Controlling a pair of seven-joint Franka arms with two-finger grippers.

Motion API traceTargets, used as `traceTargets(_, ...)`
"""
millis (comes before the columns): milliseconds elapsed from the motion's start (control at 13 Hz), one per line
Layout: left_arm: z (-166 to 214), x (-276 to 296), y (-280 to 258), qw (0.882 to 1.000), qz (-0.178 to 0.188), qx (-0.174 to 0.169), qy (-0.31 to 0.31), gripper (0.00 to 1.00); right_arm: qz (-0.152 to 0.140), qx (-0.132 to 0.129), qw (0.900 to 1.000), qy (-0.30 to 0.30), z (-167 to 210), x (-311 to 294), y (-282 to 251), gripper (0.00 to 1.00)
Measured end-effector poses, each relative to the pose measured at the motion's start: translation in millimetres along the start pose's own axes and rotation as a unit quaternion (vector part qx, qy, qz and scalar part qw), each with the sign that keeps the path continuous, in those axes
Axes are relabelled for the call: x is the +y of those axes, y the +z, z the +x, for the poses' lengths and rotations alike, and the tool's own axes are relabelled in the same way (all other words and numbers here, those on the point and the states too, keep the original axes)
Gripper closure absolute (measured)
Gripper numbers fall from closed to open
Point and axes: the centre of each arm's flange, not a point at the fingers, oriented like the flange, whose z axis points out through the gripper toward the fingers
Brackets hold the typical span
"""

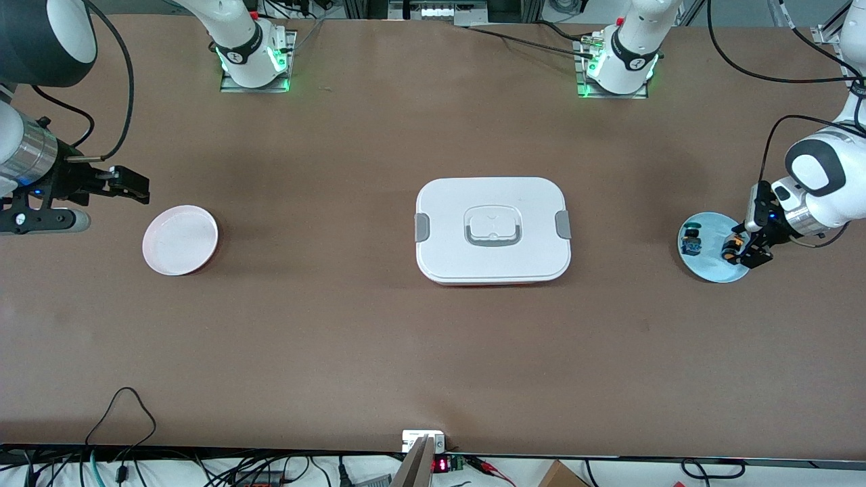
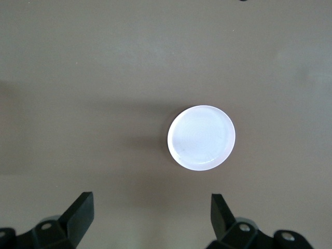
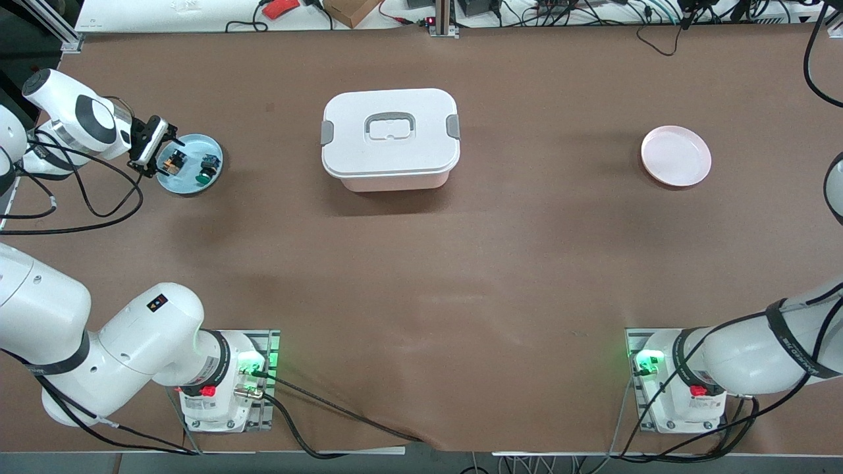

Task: Transfer orange switch to right arm and place
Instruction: 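Close the left gripper on the orange switch and lift it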

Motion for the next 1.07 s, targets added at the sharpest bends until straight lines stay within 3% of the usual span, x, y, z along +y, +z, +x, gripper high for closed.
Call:
traceTargets(766,-0.4,2.3,8.8,1.000,0.000,0.005,-0.002,0.02,-0.007,-0.003,1.000,-0.001,0.0,0.7,2.7,0.00)
traceTargets(920,-0.6,2.1,8.8,1.000,0.001,0.004,-0.002,0.22,-0.007,-0.003,1.000,0.000,0.0,1.5,2.8,0.00)
traceTargets(1073,-0.5,0.4,7.9,1.000,0.002,0.003,0.001,0.27,-0.007,-0.003,1.000,0.000,0.0,1.5,2.9,0.00)
